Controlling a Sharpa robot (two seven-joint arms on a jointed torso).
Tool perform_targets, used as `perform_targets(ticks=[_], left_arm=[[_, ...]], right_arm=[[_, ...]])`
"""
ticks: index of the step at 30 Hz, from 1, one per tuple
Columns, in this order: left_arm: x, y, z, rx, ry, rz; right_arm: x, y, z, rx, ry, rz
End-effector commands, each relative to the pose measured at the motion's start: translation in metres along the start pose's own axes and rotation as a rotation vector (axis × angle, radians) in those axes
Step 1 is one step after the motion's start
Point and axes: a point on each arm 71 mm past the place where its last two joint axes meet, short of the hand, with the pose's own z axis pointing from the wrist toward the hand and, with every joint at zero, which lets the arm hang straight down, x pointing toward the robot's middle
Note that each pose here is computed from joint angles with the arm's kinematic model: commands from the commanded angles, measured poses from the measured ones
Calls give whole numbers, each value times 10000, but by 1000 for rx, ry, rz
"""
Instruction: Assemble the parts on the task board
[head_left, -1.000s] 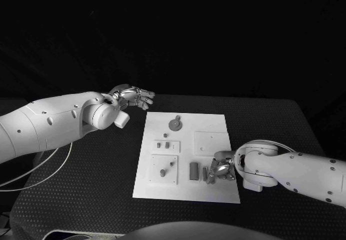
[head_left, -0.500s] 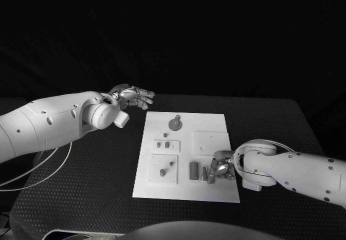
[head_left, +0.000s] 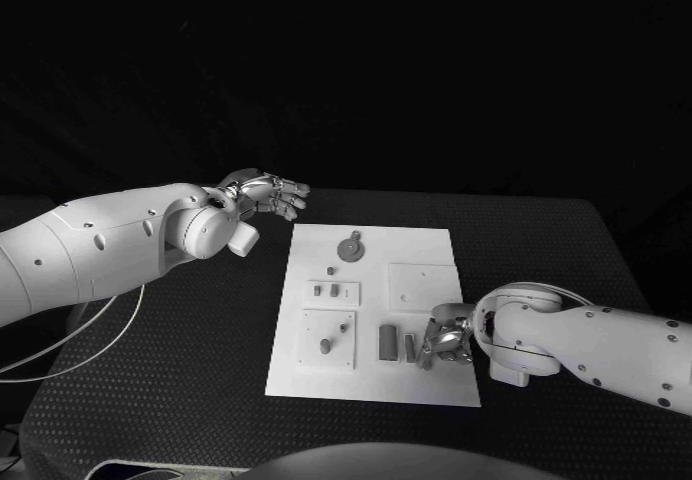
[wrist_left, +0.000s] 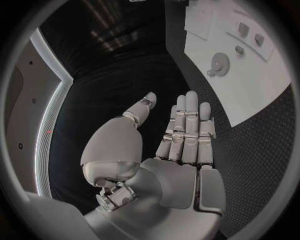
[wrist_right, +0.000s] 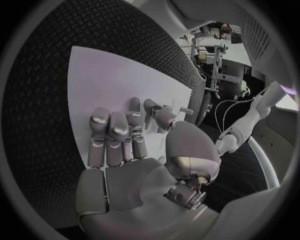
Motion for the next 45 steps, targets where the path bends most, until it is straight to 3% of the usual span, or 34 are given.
perform_targets(ticks=[1,6,23,35,45], left_arm=[[11,-16,0,8,14,4],[11,-15,-1,8,15,4],[5,-13,-6,7,15,5],[3,-12,-9,7,14,5],[7,-12,-9,7,15,6]], right_arm=[[25,-7,-4,-17,1,22],[6,-16,-13,-27,-25,46],[18,0,-6,-27,-10,37],[-35,-18,12,14,-70,6],[-19,27,36,10,-48,-8]])
